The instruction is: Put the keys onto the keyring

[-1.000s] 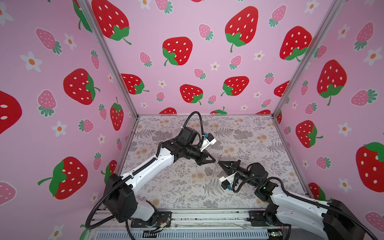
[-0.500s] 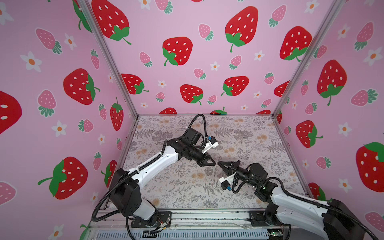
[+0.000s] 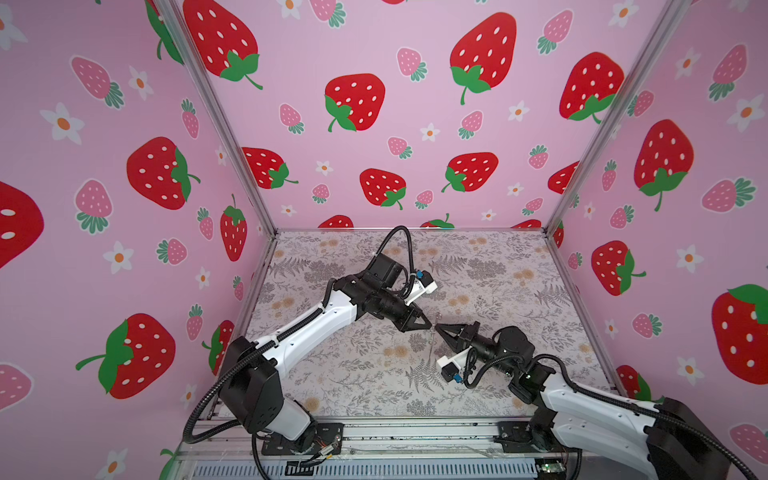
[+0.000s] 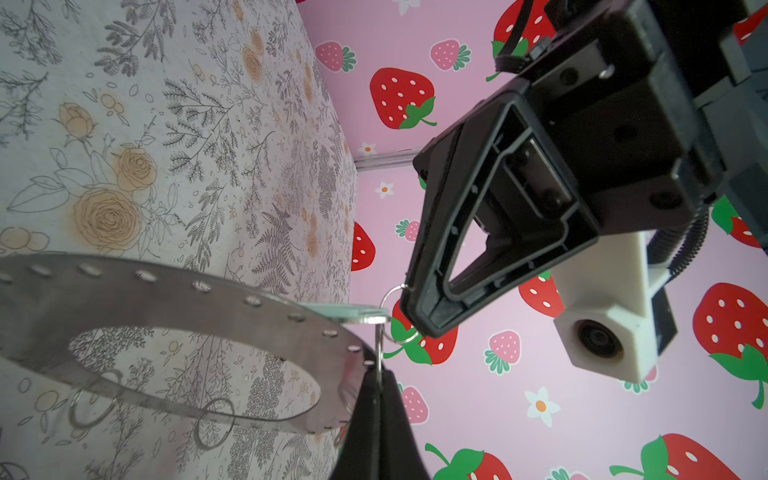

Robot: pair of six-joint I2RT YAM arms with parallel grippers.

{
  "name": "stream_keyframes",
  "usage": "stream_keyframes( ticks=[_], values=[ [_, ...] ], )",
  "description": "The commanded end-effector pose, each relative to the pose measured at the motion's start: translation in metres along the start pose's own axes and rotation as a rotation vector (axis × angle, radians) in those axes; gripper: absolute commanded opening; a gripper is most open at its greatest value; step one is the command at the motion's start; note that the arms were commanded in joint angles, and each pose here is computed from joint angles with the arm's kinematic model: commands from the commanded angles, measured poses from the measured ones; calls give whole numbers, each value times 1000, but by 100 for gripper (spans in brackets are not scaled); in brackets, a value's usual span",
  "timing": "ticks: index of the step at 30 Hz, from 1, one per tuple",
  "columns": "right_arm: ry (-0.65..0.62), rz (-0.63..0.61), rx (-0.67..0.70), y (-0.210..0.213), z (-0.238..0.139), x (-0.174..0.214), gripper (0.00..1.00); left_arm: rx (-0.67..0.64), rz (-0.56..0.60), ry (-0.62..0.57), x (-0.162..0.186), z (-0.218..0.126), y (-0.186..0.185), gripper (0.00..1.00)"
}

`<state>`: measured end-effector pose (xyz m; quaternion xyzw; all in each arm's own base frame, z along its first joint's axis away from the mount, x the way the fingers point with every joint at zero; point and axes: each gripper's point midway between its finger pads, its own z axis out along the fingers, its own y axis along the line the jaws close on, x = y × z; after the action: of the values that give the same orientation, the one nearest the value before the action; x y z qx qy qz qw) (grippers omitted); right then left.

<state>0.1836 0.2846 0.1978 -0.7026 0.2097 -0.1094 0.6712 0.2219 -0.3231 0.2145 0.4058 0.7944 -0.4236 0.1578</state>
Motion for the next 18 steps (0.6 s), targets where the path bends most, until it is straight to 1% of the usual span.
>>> stream_keyframes(
  ticks=[1,9,18],
  values=[
    [-16,-48,48,-18,2,-5,0,-2,22,7,-8,-2,-3,0],
    [-2,-60,55,-20,1,-4,0,1,13,35,-4,2,0,0],
    [-4,-65,66,-22,-1,-5,0,-24,14,51,-3,2,6,0]
  ],
)
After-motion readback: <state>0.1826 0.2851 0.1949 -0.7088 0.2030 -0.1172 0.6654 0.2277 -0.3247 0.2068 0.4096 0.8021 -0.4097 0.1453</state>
